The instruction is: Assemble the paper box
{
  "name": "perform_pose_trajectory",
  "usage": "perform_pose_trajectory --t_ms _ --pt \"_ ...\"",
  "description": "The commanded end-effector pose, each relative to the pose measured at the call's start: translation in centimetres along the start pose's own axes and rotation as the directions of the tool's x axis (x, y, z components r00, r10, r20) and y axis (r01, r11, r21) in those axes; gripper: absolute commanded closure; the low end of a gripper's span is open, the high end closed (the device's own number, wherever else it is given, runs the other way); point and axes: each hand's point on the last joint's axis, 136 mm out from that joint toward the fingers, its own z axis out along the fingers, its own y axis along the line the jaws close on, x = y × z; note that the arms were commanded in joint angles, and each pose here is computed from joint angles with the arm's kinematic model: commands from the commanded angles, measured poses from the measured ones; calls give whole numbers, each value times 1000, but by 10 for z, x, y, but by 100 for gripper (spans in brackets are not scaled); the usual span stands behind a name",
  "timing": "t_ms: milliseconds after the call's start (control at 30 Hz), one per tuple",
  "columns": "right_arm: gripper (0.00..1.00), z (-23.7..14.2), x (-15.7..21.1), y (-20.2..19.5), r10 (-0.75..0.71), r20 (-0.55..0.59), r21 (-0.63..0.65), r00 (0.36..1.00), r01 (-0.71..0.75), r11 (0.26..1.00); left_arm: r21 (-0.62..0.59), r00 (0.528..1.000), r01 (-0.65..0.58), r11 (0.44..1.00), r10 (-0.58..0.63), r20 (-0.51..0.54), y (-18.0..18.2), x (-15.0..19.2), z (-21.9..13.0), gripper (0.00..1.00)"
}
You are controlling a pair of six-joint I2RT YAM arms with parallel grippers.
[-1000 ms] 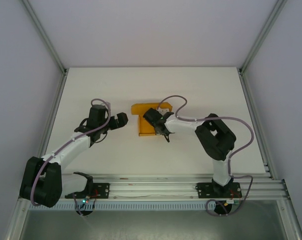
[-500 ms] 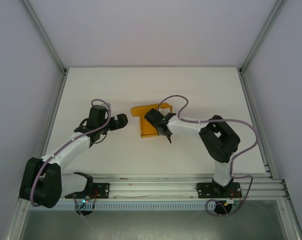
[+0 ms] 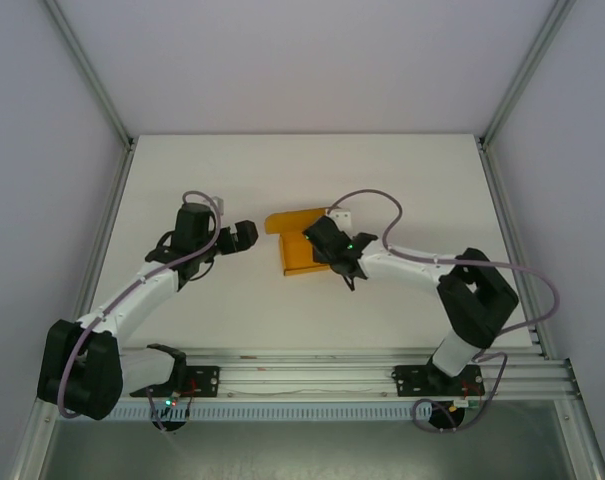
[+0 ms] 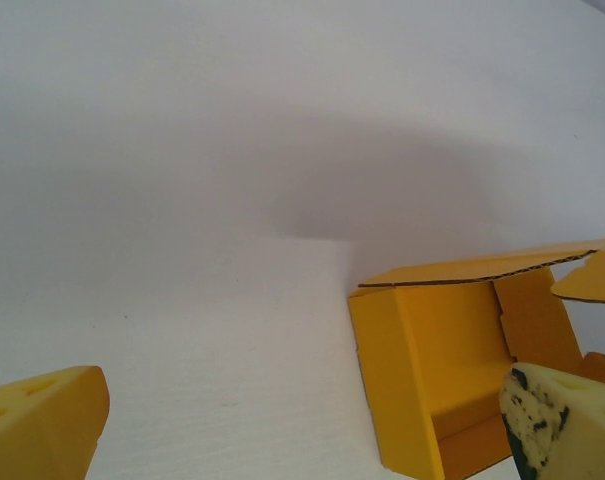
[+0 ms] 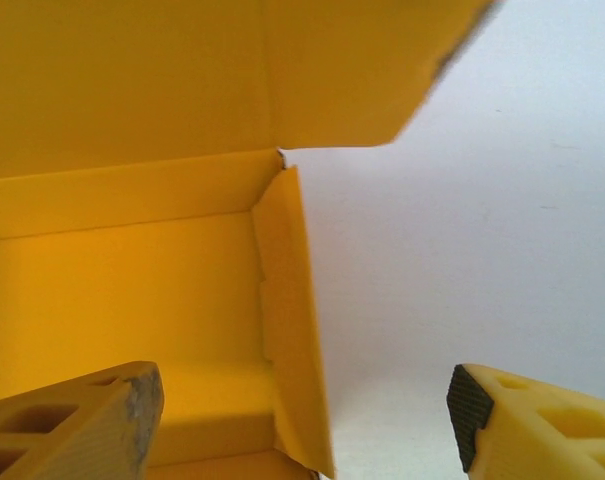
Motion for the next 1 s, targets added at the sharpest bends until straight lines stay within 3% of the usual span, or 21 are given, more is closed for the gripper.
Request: perform_pose_trajectory --t_ms 0,100,200,300,333,433,600,833,967 --pt "22 -11 -22 -10 25 113 -14 993 -24 1000 25 999 -41 999 41 14 -12 -9 -8 0" --pt "22 -21 -23 -6 7 105 -111 994 5 994 63 996 -85 994 85 5 -20 -9 -9 0" --pt "15 -44 -28 2 -98 142 -261 985 133 956 129 983 -183 975 185 -7 -35 -5 -12 0" --pt "0 -63 -43 -13 -194 232 -301 953 260 917 198 932 -355 914 362 0 -56 2 -11 0" --pt "0 -67 -47 -17 -231 260 -314 937 308 898 221 900 -426 878 437 -2 -64 8 -11 0" --pt "0 -78 -53 -18 -383 353 -373 854 504 779 243 805 -581 777 593 27 -78 15 -5 0" --pt "0 -75 -64 -17 -516 380 -467 768 641 610 202 762 -628 752 647 -40 -76 1 15 1" --pt "10 -31 -72 -12 -683 248 -525 687 688 502 285 678 -679 676 727 -110 -87 -1 40 14" --pt "23 -15 -74 -8 -721 188 -563 667 675 477 294 644 -696 655 751 -147 -87 -3 49 34"
